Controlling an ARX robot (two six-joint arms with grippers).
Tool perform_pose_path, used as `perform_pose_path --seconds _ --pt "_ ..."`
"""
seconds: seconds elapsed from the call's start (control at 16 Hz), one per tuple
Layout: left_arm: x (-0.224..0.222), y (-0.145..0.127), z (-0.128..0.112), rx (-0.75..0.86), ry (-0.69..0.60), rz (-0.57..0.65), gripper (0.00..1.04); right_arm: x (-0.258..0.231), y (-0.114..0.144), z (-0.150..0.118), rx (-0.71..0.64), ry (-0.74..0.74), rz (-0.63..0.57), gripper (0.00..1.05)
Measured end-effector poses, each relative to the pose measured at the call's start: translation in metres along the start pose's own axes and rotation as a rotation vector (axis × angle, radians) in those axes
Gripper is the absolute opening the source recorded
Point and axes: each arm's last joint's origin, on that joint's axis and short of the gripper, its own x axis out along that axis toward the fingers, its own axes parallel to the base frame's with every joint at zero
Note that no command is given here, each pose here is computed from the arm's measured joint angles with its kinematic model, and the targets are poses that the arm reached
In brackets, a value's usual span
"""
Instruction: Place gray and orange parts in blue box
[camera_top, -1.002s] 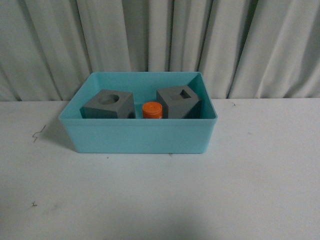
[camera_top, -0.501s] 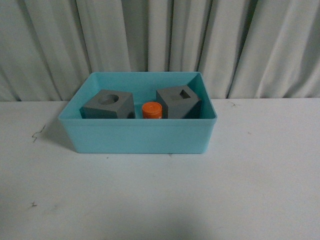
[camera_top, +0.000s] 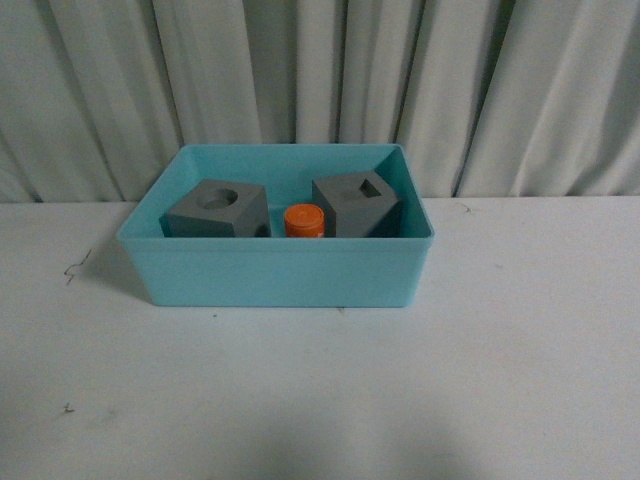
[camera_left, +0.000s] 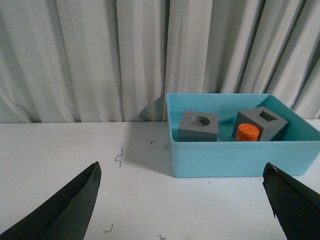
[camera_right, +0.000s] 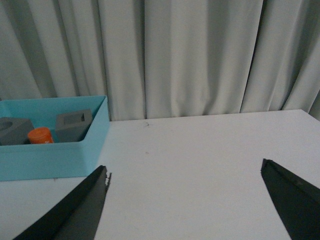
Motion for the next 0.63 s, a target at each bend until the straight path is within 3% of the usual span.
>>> perform_pose_path --seconds 0.06,0.63 --pt "0.0000 0.0000 0.0000 0.000 0.000 0.000 0.98 0.0000 0.0000 0.0000 0.000 0.000 0.000 1.00" --pt "0.0000 0.0000 0.0000 0.000 0.000 0.000 0.98 0.0000 0.0000 0.0000 0.000 0.000 0.000 0.98"
